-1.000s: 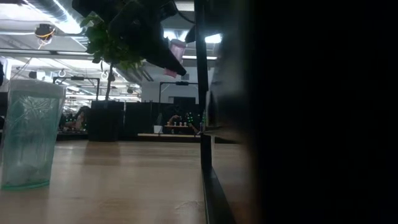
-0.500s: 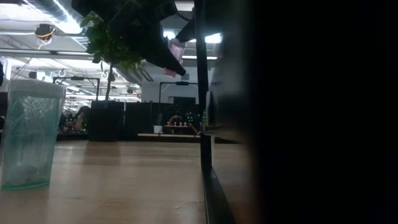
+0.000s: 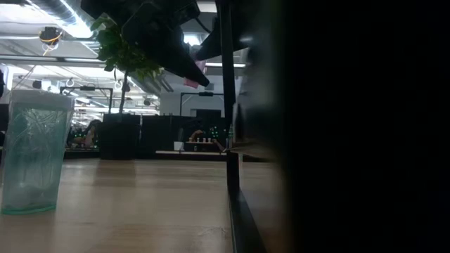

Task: Pick and place medicine bottles onto shelf by color
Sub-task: Put the top pink pill bottle on the shelf aligned with the other pink pill bottle

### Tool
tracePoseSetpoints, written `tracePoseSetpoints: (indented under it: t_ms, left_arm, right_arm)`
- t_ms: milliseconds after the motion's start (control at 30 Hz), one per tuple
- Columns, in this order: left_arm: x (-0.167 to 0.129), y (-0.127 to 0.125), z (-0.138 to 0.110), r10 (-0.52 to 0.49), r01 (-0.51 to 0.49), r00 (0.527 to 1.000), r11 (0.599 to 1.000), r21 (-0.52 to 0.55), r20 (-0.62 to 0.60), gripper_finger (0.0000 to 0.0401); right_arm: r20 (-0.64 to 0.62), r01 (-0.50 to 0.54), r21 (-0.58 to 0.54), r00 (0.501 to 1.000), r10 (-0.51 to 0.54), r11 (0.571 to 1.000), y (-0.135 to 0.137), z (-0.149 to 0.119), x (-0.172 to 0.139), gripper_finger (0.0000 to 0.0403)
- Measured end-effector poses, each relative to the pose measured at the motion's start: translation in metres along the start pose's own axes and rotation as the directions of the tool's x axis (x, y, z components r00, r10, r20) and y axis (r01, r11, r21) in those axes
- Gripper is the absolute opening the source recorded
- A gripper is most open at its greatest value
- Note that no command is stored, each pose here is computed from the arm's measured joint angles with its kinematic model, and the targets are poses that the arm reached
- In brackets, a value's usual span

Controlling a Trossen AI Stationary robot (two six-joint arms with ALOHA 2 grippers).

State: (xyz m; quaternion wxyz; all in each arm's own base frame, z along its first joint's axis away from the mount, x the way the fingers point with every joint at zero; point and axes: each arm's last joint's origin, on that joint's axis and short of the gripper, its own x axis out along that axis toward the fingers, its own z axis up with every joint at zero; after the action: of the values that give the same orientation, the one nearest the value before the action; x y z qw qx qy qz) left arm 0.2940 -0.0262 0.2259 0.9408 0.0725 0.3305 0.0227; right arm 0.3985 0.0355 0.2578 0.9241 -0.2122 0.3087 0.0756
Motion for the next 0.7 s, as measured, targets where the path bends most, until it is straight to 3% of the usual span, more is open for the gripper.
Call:
tracePoseSetpoints:
  t_ms: [200, 567, 700]
  left_arm:
    - [0.0000, 0.0000, 0.0000, -0.001, 0.001, 1.000, 1.000, 0.000, 0.000, 0.0075]
    - [0.0000, 0.0000, 0.0001, 0.000, 0.000, 1.000, 1.000, 0.002, 0.001, 0.0075]
    - [0.0000, 0.0000, 0.0001, 0.000, 0.000, 1.000, 1.000, 0.002, 0.001, 0.0075]
  right_arm:
    - [0.001, 0.001, 0.000, 1.000, -0.001, 1.000, -0.0002, 0.0002, -0.0001, 0.0205]
    - [0.000, 0.001, 0.000, 1.000, -0.001, 1.000, -0.0002, 0.0001, 0.0001, 0.0112]
    - [-0.001, 0.001, 0.001, 1.000, -0.001, 1.000, -0.0001, 0.0001, 0.0001, 0.0104]
